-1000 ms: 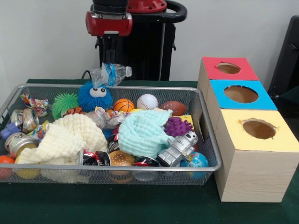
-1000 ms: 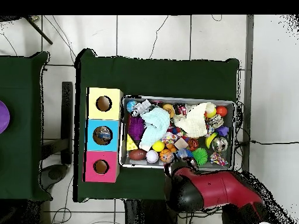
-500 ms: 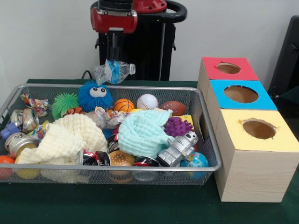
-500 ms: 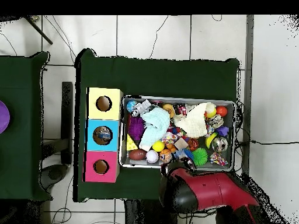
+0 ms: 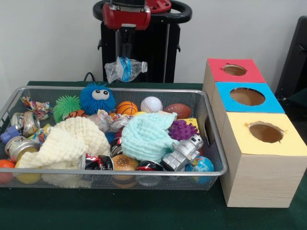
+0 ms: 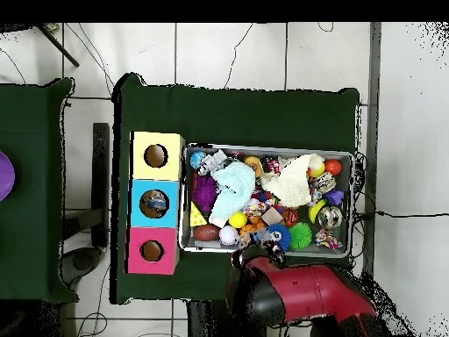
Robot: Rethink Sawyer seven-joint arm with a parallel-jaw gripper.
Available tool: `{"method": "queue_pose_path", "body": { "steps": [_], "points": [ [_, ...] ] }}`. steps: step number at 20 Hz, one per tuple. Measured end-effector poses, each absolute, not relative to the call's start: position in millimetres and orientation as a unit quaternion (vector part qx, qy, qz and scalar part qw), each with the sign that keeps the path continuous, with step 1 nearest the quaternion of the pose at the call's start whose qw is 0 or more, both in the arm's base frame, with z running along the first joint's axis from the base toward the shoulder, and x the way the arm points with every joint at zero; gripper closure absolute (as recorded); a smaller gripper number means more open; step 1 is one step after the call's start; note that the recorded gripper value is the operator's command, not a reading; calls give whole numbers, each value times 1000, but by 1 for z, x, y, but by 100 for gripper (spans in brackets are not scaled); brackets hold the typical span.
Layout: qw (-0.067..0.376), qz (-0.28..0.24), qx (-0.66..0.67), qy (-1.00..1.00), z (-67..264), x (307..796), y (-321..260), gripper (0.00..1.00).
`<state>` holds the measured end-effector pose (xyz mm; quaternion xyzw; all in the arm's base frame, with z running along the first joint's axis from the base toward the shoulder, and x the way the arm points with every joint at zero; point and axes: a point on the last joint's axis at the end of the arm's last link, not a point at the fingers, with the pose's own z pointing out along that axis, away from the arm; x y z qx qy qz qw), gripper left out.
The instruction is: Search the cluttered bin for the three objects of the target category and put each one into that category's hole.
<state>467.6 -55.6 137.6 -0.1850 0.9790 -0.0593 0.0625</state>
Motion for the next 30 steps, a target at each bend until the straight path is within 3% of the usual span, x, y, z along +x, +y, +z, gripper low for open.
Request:
{"method": "queue_pose_path", "body": {
  "steps": [10,30],
  "points": [
    [35,-52,-198,978,135,441,-13,100],
    [24,-43,-188,981,129,414,45,100]
  ]
}}
